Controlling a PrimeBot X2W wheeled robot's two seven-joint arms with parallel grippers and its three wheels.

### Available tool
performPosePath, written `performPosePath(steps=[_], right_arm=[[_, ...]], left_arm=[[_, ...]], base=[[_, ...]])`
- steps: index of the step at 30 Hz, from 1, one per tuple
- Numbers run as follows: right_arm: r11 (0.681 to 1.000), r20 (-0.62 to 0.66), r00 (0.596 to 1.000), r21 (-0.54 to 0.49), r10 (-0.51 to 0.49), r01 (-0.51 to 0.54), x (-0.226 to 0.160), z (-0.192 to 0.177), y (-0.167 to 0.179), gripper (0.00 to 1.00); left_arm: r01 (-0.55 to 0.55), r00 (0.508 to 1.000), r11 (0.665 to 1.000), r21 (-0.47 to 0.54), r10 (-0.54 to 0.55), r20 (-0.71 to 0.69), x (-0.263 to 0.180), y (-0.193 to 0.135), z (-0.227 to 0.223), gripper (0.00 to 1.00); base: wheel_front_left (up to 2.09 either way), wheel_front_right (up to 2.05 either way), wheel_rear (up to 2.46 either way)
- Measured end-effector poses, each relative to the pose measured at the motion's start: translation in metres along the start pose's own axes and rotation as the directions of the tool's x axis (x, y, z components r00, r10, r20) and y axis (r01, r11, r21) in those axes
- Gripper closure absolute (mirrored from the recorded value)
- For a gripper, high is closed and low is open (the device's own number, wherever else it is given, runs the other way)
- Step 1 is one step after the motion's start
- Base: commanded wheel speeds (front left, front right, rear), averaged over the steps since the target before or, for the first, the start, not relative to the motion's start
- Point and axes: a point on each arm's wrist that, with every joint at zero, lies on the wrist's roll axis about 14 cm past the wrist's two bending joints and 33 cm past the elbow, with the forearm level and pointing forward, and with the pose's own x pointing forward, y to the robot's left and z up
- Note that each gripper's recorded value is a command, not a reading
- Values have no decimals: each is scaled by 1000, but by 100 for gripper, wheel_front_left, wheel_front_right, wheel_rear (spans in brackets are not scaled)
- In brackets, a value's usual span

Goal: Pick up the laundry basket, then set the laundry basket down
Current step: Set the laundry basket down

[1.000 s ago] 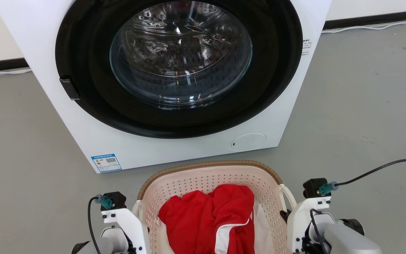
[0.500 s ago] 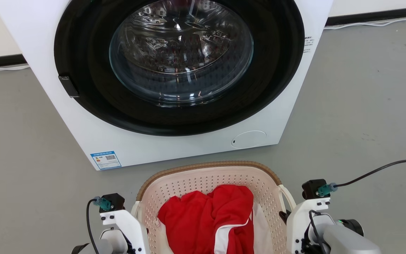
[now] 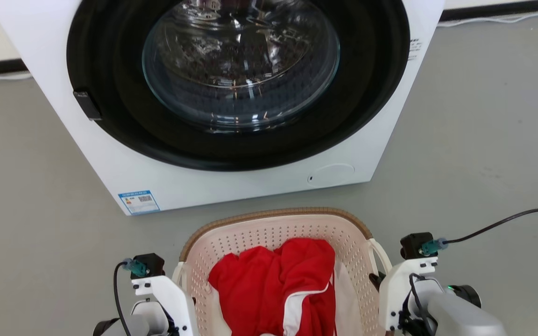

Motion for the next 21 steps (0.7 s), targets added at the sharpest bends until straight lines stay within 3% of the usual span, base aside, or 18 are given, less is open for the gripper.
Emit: performPosePath(steps=[21], right_arm=[[1000, 5, 1000, 19, 5, -5, 81, 21, -13, 100]], left_arm=[[-22, 995, 1000, -12, 23, 94, 73, 35, 44, 100]], base=[[0, 0, 0]])
